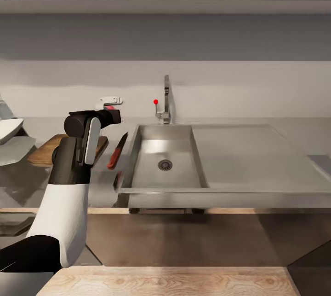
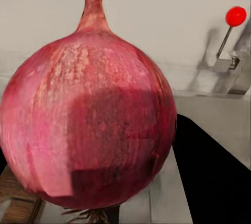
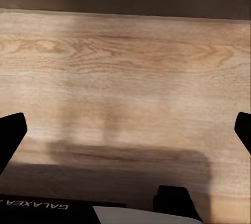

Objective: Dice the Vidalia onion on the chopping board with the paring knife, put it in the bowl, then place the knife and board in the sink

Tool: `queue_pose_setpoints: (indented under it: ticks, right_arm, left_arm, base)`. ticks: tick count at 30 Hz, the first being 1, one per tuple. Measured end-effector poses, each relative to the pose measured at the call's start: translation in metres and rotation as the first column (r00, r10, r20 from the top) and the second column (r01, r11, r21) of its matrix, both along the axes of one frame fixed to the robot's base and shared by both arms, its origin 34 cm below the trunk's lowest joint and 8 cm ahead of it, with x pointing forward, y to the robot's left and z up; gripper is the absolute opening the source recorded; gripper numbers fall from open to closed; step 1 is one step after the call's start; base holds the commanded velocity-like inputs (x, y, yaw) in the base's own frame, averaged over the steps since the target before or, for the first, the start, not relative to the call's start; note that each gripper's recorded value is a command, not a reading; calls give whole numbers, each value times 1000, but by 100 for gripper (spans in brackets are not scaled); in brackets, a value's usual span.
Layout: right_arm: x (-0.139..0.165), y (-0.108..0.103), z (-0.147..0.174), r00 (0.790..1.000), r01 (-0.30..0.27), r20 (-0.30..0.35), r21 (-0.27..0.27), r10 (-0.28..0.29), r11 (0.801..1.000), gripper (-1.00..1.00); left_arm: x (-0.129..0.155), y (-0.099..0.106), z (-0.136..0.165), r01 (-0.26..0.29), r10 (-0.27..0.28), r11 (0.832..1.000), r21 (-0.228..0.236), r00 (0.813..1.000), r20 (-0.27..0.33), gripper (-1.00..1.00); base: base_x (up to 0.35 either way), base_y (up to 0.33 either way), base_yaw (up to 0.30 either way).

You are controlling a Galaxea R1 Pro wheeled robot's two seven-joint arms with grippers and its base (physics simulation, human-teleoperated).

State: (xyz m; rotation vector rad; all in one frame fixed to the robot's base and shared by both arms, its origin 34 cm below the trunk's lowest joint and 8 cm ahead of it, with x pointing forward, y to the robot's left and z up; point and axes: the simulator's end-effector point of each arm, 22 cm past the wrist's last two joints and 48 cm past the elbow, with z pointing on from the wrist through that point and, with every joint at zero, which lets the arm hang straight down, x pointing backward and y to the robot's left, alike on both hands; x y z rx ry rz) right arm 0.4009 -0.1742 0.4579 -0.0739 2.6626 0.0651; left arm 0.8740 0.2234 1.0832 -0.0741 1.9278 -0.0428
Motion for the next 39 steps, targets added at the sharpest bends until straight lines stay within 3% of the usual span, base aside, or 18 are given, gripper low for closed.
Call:
queue_pose_setpoints:
  ticks: [39]
  right_arm:
    - [0, 0, 0, 1000, -1, 0, 1, 1, 1000, 100]
  left_arm:
    - [1, 0, -4, 0, 0, 1000, 0, 1000, -9, -100]
  base:
    - [27, 293, 0]
